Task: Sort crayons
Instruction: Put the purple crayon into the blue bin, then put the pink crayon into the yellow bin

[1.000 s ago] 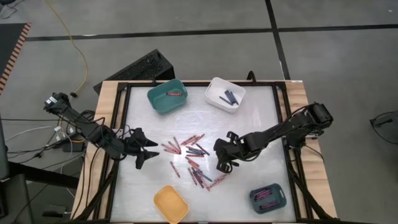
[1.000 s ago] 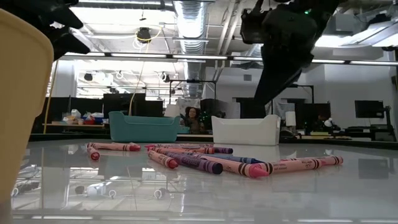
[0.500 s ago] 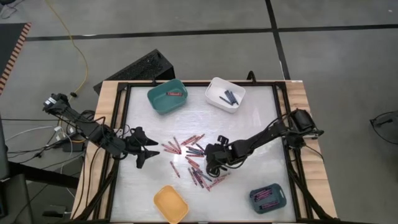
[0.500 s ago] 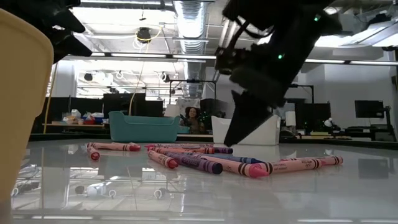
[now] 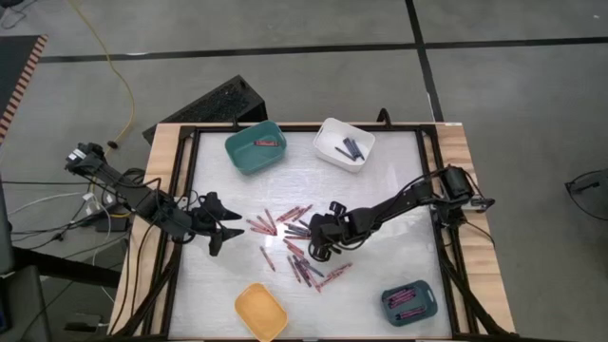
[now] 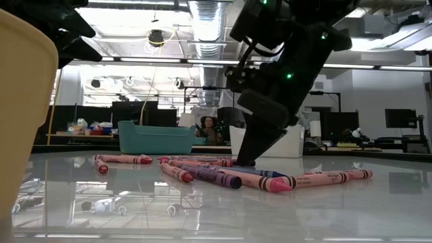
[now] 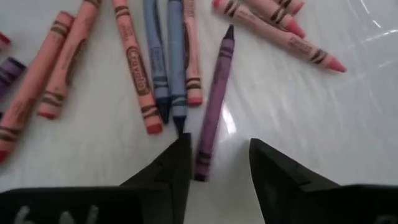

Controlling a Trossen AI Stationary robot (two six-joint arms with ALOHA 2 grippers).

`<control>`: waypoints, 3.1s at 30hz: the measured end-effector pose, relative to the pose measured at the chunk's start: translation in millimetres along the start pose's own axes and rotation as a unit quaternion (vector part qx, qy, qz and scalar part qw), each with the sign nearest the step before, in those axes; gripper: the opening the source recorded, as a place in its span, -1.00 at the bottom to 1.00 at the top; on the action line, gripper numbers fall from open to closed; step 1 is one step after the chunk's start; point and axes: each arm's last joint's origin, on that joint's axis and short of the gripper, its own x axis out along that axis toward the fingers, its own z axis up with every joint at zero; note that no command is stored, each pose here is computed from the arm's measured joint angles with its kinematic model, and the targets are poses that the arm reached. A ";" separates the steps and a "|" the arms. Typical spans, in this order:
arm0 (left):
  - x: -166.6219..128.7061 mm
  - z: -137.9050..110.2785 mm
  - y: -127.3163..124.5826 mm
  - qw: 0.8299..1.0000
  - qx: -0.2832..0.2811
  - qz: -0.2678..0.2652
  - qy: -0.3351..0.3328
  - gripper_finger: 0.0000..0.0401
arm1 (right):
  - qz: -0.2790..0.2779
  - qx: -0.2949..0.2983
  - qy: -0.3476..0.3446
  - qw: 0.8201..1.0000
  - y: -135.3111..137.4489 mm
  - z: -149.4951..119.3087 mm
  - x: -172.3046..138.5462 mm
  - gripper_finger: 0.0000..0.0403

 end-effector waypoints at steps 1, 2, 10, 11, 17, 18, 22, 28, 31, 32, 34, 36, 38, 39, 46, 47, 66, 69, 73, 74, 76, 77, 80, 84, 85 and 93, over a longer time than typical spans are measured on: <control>-0.1 0.0 0.0 1.000 0.000 0.000 0.000 0.14 | 0.000 -0.001 0.001 1.000 0.6 -0.7 1.8 -0.21; 0.0 0.0 0.0 1.000 0.000 0.000 0.000 0.14 | 0.001 -0.001 0.002 1.000 1.4 -1.5 3.9 -0.21; -0.1 0.0 0.0 1.000 0.004 0.000 0.000 0.14 | 0.008 0.006 0.030 0.999 4.9 -10.5 20.6 -0.47; -0.1 0.0 0.1 1.000 0.005 0.000 0.000 0.14 | 0.009 0.009 0.033 0.999 4.9 -10.8 20.8 -0.55; 0.0 0.1 -0.2 1.000 -0.002 -0.002 0.001 0.14 | 0.004 0.042 0.037 0.998 4.2 -12.2 20.8 -0.96; 0.0 0.0 -0.3 1.000 -0.003 -0.004 0.002 0.14 | 0.003 0.045 0.038 0.998 4.2 -12.4 20.9 -0.95; 0.0 -0.2 -0.5 1.000 -0.004 -0.007 0.005 0.14 | 0.000 0.065 0.039 0.997 2.8 -11.5 16.9 -0.95; -0.1 -0.1 -0.5 1.000 -0.007 -0.007 0.005 0.14 | 0.009 0.071 0.019 0.997 1.7 -3.9 -4.6 -0.98; -0.1 -0.1 -0.5 1.000 -0.008 -0.007 0.004 0.14 | 0.017 0.070 0.016 0.997 -1.7 -0.2 -26.6 -0.98; 0.0 -0.1 -0.5 1.000 -0.008 -0.007 0.005 0.14 | 0.026 0.072 0.004 0.997 -1.3 3.6 -36.4 -0.98; -0.1 0.0 -0.6 1.000 -0.009 -0.008 0.004 0.14 | 0.033 0.078 -0.004 0.996 -2.1 6.0 -55.6 -0.98; 0.0 -0.1 -0.6 1.000 -0.010 -0.008 0.004 0.14 | 0.040 0.079 0.001 0.996 -0.9 2.3 -74.6 -0.98; 0.0 -0.1 -0.7 1.000 -0.010 -0.009 0.005 0.14 | 0.068 0.081 0.012 0.994 3.5 -3.5 -96.8 -0.98; 0.0 -0.2 -0.8 1.000 -0.011 -0.012 0.008 0.14 | 0.086 0.082 0.023 0.993 5.9 -8.0 -109.8 -0.98; 0.0 -0.4 -1.0 1.000 -0.011 -0.014 0.010 0.14 | 0.160 0.108 0.136 0.972 26.7 -67.1 -194.1 -0.98; 0.0 -0.4 -1.0 1.000 -0.011 -0.014 0.010 0.14 | 0.165 0.117 0.149 0.968 29.0 -76.9 -205.1 -0.98; 0.0 0.2 -1.4 1.000 -0.016 -0.016 0.007 0.14 | 0.121 0.178 0.258 0.942 71.9 -188.0 -251.6 -0.98; 0.0 0.2 -1.4 1.000 -0.016 -0.015 0.007 0.14 | 0.126 0.140 0.268 0.945 74.5 -190.4 -249.4 -0.98; 0.0 0.2 -1.3 1.000 -0.016 -0.015 0.006 0.14 | 0.131 0.099 0.264 0.950 76.3 -189.0 -244.7 -0.98; 0.0 0.2 -1.3 1.000 -0.016 -0.014 0.006 0.14 | 0.133 0.094 0.262 0.951 76.3 -187.0 -243.4 -0.98; 0.0 0.2 -1.3 1.000 -0.017 -0.014 0.006 0.14 | 0.132 0.090 0.260 0.952 75.9 -183.5 -240.8 -0.95; 0.0 0.2 -1.3 1.000 -0.018 -0.014 0.006 0.14 | 0.133 0.088 0.259 0.953 75.8 -182.2 -239.9 -0.93; 0.0 0.2 -1.3 1.000 -0.018 -0.015 0.007 0.14 | 0.129 0.091 0.274 0.949 75.1 -178.4 -236.8 -0.83; 0.0 0.2 -1.3 1.000 -0.011 -0.015 0.007 0.14 | 0.130 0.089 0.295 0.942 74.3 -172.8 -232.7 -0.65; 0.0 0.2 -1.3 1.000 -0.011 -0.015 0.007 0.14 | 0.130 0.089 0.297 0.942 74.0 -170.6 -231.1 -0.61; -0.1 -0.3 -1.8 1.000 -0.010 -0.024 0.014 0.14 | 0.153 0.077 0.274 0.946 68.2 -134.3 -213.9 -0.46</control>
